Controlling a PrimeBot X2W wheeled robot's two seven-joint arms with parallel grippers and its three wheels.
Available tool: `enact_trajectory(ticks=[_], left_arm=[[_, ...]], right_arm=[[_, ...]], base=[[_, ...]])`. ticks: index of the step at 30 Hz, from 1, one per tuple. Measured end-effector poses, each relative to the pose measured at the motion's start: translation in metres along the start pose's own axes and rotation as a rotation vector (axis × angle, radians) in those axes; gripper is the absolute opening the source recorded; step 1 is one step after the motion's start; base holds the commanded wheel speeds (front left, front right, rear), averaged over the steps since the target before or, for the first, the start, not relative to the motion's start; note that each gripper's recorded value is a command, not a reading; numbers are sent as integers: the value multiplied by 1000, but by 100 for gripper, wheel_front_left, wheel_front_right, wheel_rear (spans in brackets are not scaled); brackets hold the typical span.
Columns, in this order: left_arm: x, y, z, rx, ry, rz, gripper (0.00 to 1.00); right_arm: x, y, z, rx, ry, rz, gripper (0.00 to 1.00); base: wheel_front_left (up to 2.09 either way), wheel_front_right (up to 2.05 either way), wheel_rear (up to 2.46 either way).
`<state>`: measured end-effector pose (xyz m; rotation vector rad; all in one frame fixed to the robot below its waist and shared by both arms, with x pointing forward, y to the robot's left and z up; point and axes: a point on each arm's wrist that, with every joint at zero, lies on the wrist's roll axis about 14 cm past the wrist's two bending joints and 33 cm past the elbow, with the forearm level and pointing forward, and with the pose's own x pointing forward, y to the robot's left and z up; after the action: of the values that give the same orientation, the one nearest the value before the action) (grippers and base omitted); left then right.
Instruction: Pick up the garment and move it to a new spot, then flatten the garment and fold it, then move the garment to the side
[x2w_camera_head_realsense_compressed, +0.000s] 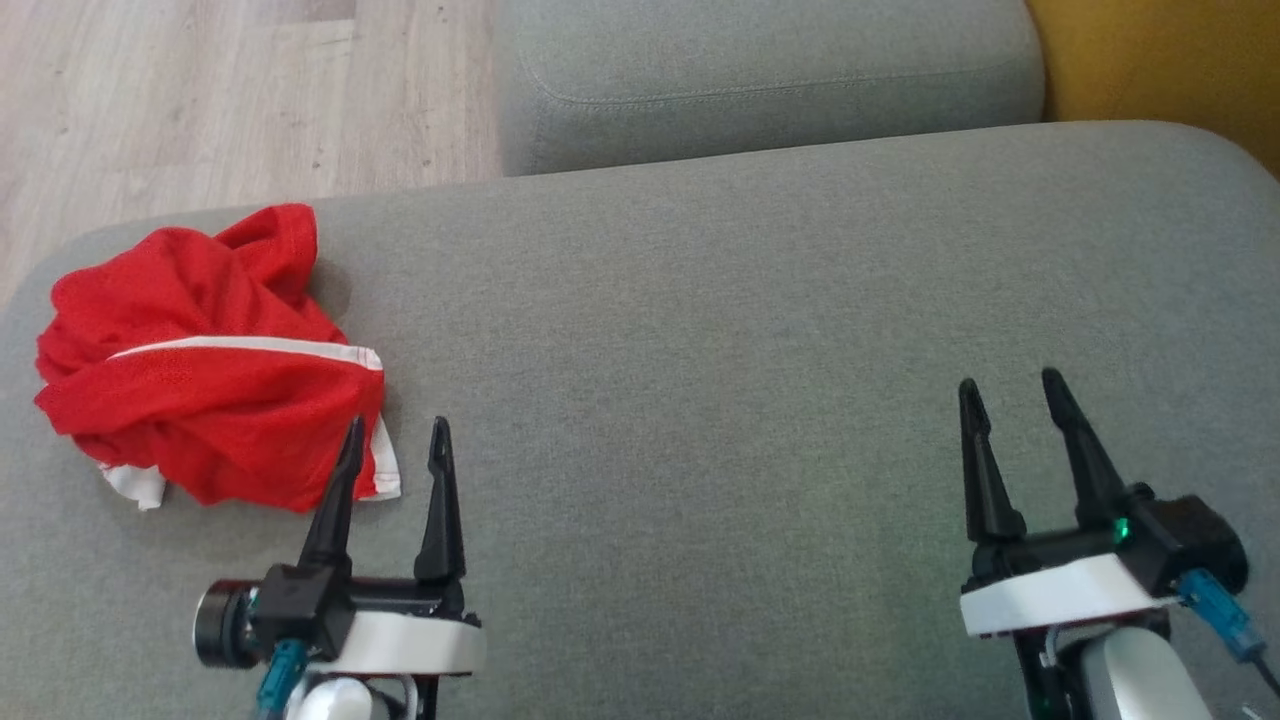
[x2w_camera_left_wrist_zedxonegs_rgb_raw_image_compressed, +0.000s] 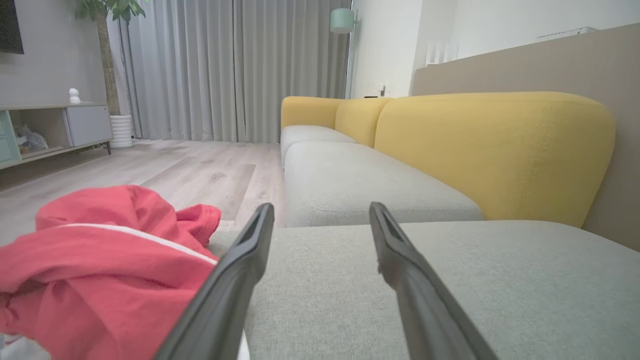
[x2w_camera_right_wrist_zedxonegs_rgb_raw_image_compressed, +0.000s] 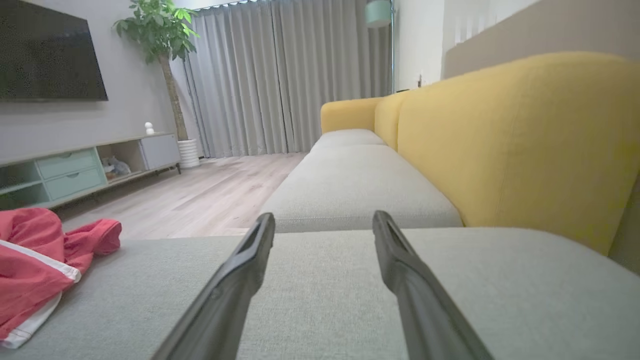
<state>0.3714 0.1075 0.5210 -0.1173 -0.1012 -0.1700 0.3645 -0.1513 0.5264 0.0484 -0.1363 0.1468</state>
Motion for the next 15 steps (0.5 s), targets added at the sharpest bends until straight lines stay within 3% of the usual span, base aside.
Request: enact_trajectory(ticks=[3, 15], left_arm=[[-2, 7, -9, -18, 26, 29, 100], [-8, 10, -35, -43, 110, 45, 100]], right_arm=[[-5, -3, -17, 92, 48, -25, 100], [-15, -10, -43, 87, 134, -52, 100]], base=[[0, 0, 0], [0, 0, 0]])
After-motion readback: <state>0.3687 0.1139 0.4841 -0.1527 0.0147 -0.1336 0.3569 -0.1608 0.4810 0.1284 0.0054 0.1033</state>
